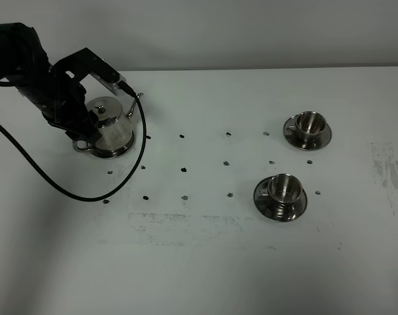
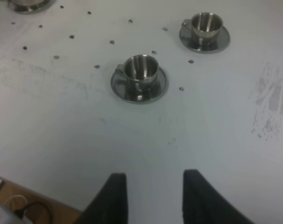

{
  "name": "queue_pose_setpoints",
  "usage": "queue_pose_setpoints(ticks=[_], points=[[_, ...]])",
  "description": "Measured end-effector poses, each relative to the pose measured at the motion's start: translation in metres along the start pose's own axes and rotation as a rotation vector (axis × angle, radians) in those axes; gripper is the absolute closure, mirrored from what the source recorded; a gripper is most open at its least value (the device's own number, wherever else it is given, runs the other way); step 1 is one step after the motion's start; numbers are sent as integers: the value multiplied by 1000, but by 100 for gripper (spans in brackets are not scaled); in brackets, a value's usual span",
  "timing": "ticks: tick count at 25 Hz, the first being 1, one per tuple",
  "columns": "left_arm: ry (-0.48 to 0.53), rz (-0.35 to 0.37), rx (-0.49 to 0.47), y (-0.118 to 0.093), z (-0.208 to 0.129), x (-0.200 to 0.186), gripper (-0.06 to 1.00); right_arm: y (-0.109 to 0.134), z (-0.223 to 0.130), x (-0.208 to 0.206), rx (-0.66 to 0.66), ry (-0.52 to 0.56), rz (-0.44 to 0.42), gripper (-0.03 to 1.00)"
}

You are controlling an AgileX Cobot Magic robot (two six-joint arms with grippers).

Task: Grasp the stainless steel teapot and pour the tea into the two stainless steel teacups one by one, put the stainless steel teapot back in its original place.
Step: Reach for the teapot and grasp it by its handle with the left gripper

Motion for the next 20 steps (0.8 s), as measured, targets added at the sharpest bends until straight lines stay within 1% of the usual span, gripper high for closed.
queue_pose_setpoints(ticks=[12, 17, 20], points=[[19, -19, -12, -1, -2, 14, 42, 0, 0, 0, 0, 0, 0, 66], [-6, 11, -13, 2, 0, 14, 42, 0, 0, 0, 0, 0, 0, 66], [-18, 17, -18, 3, 2, 14, 42, 0, 0, 0, 0, 0, 0, 66]])
Point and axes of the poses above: a point on each arm's last joint axis where the gripper is mounted, x pointing out along that axis toward the gripper, y along the wrist's bending axis when the last joint is at zero, z = x × y, the point moved 2 cm from there along x, pointing out along that axis toward the gripper, and after that the axes turned 10 degrees about x, right-handed, at the moved point
